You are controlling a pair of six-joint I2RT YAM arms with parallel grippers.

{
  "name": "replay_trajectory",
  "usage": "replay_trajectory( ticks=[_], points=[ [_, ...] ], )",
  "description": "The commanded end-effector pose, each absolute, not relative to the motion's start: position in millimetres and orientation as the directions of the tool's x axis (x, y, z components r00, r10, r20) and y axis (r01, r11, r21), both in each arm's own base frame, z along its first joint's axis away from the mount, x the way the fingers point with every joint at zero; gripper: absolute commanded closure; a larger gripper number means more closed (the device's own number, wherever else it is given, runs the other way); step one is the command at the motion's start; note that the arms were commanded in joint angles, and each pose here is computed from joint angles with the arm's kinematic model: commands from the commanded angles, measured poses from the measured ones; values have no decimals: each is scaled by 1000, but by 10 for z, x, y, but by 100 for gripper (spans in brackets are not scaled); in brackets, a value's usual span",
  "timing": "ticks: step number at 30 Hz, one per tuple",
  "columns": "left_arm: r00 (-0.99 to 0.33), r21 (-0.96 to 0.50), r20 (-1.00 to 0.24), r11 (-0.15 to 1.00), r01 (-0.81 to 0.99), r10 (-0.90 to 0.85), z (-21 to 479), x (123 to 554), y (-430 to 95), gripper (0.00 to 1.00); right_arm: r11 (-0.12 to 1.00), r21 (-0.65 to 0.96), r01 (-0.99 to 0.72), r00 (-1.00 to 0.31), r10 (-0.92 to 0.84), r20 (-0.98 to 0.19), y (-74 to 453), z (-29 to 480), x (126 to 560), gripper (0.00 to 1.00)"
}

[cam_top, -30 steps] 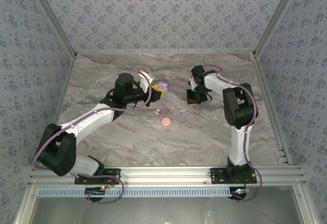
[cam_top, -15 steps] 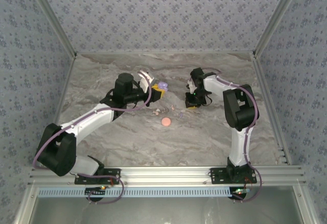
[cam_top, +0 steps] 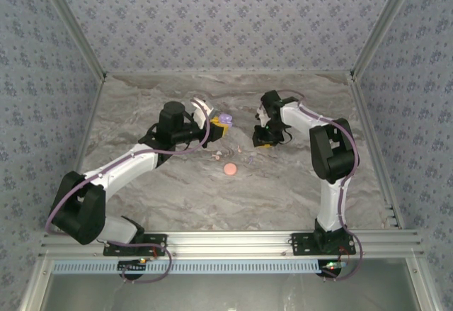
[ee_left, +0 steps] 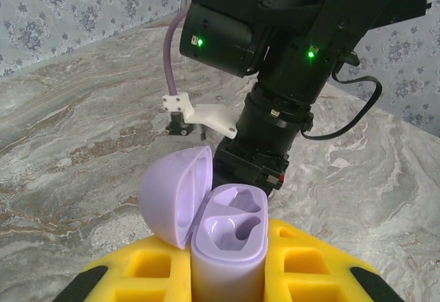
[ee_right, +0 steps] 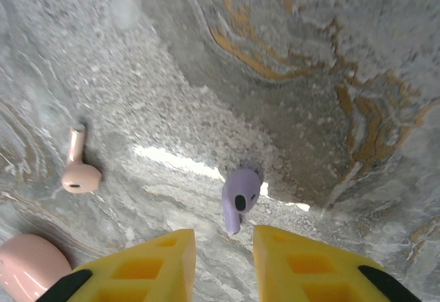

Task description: Insert wireless bluetooth earbuds into charging case

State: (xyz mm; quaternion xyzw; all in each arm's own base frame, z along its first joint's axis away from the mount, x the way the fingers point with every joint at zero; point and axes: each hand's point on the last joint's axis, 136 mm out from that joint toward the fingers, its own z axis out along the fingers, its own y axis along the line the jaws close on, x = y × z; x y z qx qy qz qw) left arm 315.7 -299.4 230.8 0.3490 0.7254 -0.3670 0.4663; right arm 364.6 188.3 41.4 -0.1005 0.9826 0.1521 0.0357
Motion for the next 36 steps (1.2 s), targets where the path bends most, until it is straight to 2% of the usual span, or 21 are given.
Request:
replay_trajectory(
  ticks=[1,9,36],
  points=[
    [-283,-185,-949,476,859,142,2503,3141,-3021,83,946,242,-218,-973,-190,-131,1859,586,3714,65],
    [-279,-181,-950,479,859,140,2501,3145,-3014,83,960,189,-207,-976,-191,-102,1858,519,3797,62],
    [-284,-186,-949,478,858,140,2474,3146,-3017,84,963,108,-246,-969,-245,-28,1930,290,3773,68]
  ],
)
